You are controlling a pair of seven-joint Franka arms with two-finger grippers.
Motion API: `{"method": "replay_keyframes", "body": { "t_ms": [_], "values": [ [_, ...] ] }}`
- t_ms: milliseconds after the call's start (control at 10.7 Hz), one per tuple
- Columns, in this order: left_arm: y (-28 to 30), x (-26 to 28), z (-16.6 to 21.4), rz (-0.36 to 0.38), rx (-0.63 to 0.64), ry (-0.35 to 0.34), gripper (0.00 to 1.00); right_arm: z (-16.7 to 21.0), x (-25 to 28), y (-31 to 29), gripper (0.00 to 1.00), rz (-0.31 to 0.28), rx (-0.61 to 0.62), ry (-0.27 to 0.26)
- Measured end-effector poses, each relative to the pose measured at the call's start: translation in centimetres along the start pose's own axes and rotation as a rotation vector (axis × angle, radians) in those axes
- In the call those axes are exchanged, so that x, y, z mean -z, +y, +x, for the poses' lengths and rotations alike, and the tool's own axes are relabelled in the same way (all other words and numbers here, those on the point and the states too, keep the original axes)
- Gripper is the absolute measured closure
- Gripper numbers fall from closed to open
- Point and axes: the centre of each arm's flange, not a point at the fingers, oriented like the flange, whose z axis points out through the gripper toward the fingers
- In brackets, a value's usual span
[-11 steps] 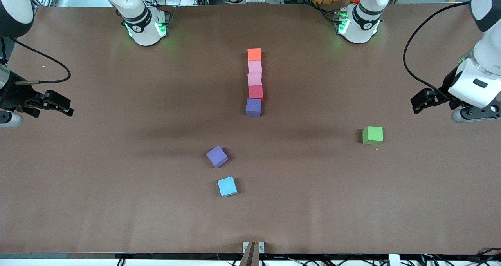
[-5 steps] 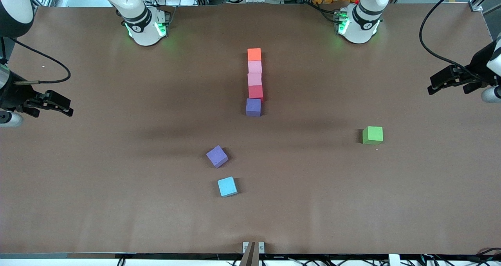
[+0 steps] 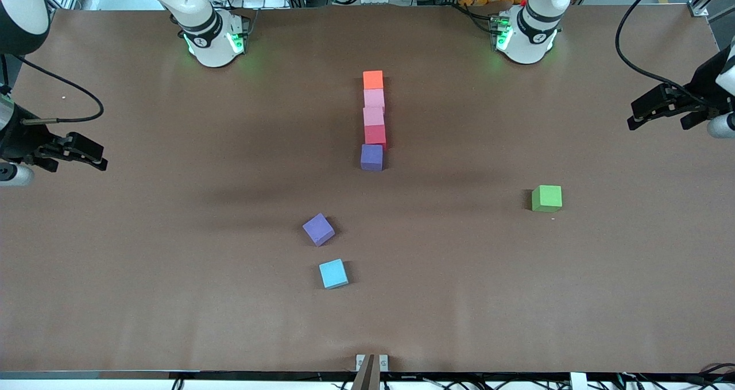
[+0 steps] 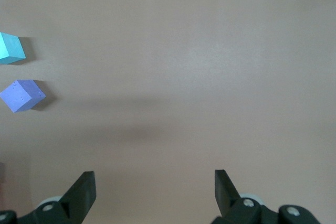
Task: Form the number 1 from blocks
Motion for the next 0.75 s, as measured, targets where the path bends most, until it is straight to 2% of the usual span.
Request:
{"method": "replay_keyframes", "body": {
  "t_ms": [375, 750],
  "values": [
    [3.4, 0.2, -0.6, 0.037, -0.066, 0.006, 0.00, 0.0, 0.0, 0.0, 0.00, 0.000, 0.000, 0.000],
    [2.6, 0.7, -0.7, 0.040, -0.053, 0.015, 0.00, 0.0, 0.0, 0.0, 0.00, 0.000, 0.000, 0.000]
  ]
}}
